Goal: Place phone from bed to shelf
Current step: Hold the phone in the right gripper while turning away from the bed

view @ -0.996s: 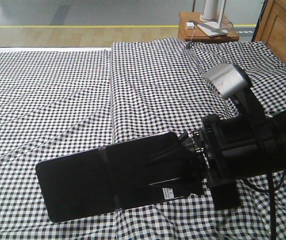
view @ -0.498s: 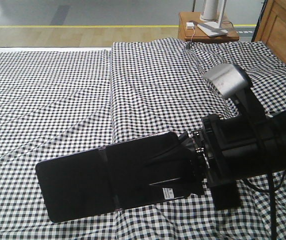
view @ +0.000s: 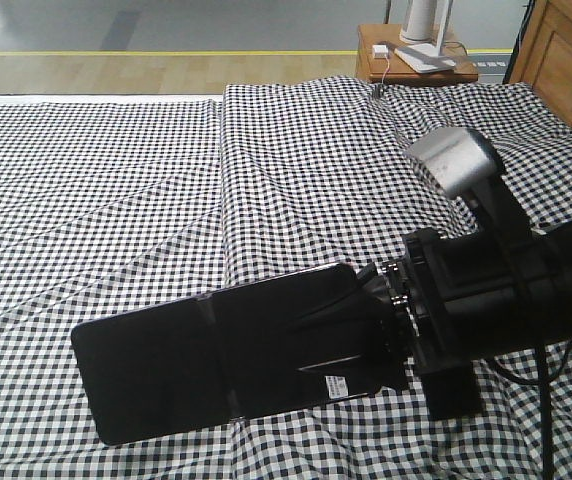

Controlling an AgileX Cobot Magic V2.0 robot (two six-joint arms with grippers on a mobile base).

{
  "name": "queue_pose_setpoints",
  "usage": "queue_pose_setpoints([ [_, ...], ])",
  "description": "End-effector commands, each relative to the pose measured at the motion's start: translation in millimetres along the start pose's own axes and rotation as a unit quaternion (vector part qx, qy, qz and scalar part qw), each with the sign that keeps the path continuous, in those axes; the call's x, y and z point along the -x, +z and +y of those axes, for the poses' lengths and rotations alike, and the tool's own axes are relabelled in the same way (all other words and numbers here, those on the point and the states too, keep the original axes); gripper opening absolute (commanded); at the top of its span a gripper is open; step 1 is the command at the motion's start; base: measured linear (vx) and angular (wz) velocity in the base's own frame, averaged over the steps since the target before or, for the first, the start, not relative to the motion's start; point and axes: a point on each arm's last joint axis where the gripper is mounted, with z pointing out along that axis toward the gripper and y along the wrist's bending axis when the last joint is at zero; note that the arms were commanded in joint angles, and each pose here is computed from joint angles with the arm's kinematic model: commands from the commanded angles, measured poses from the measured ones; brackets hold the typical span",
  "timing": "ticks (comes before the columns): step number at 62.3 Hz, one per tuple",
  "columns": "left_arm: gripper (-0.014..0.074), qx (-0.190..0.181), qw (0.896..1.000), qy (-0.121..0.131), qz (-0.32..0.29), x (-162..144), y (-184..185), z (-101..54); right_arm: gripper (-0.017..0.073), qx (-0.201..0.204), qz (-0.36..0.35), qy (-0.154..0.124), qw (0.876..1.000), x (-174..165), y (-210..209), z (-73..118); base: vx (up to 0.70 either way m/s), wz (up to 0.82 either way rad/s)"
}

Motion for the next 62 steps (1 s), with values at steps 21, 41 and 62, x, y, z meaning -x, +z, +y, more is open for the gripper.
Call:
queue_pose_setpoints([
  [21, 0.0001, 0.002, 0.999, -0.006, -0.039, 6.2, -0.5, 0.6, -0.0001, 0.051, -0.034, -0.014, 0.998, 10.6, -6.2, 19.8, 0.0, 0.01],
  [41, 0.0001, 0.002, 0.999, -0.006, -0.039, 6.2, -0.5, 0.6, -0.0001, 0.051, -0.034, -0.014, 0.998, 10.6, -6.2, 19.8, -0.02, 0.07],
  [62, 0.0001, 0.002, 0.999, -0.006, -0.039, 6.2, -0.5, 0.6, -0.0001, 0.051, -0.034, -0.014, 0.998, 10.6, -6.2, 19.8, -0.03, 0.12],
])
